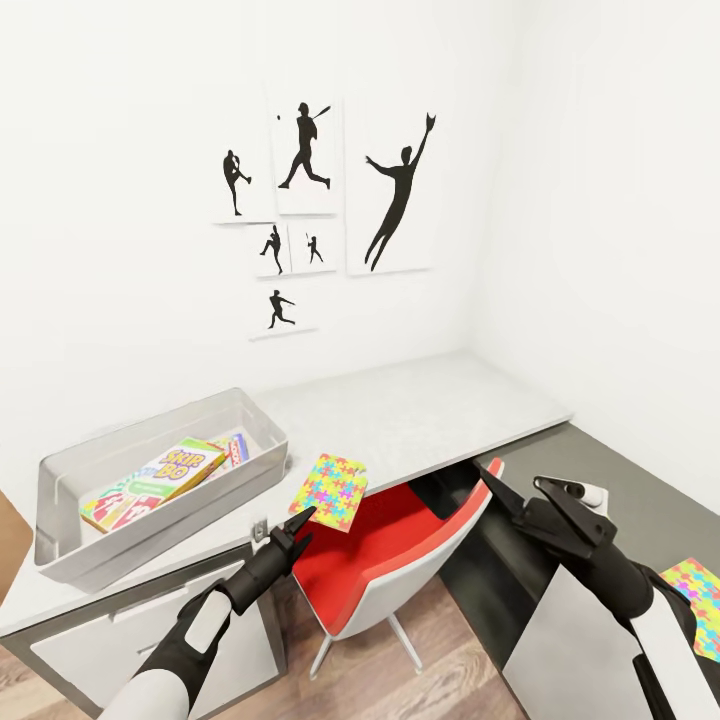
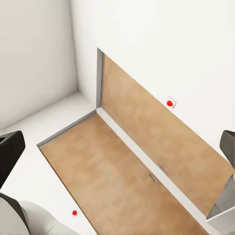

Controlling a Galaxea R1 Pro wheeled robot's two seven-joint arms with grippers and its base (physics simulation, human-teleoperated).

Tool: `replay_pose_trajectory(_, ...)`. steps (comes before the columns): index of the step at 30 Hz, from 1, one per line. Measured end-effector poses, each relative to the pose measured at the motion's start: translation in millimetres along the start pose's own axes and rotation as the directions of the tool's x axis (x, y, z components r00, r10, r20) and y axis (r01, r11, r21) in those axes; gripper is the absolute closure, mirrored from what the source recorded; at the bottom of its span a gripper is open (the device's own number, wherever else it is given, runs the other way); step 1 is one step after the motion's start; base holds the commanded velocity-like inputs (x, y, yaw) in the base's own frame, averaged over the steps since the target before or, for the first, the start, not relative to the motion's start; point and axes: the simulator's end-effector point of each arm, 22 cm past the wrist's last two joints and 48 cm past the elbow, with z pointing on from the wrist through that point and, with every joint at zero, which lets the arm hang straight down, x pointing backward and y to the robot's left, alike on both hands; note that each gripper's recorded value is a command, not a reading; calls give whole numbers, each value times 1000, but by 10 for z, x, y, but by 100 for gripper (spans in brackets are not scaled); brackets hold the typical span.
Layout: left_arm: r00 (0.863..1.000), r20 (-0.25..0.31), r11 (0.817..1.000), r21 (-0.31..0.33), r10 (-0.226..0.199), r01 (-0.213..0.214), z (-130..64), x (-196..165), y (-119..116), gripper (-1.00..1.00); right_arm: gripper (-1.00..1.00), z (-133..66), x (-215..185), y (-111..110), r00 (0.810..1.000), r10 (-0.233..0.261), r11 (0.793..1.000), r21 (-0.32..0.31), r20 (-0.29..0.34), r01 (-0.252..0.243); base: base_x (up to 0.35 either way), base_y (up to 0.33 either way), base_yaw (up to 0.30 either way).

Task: Put all the toys in the child's room - the three board games (two on the bed and one on the table), the two jigsaw puzzles on the table, and the tennis ball on the table - inside the toy box on the table in the child's room.

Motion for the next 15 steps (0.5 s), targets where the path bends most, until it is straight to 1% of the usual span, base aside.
replay_pose_trajectory(4, 1000, -5, 1000, 4, -6, 6, 1, 9, -10, -100, -100, -4, 9, -4, 1000, 2, 1000, 1, 0, -2, 0, 0, 0)
replay_pose_trajectory(10, 999, -25, 1000, 6, -29, 29, 1, 52, -17, -100, -100, -11, 16, -7, 1000, 4, 1000, 3, 0, -4, 0, 0, 0)
replay_pose_trajectory(15, 999, -28, 999, 2, -33, 33, 0, 59, -8, -100, -100, -10, 12, -6, 1000, 3, 1000, 3, 0, -3, 0, 0, 0)
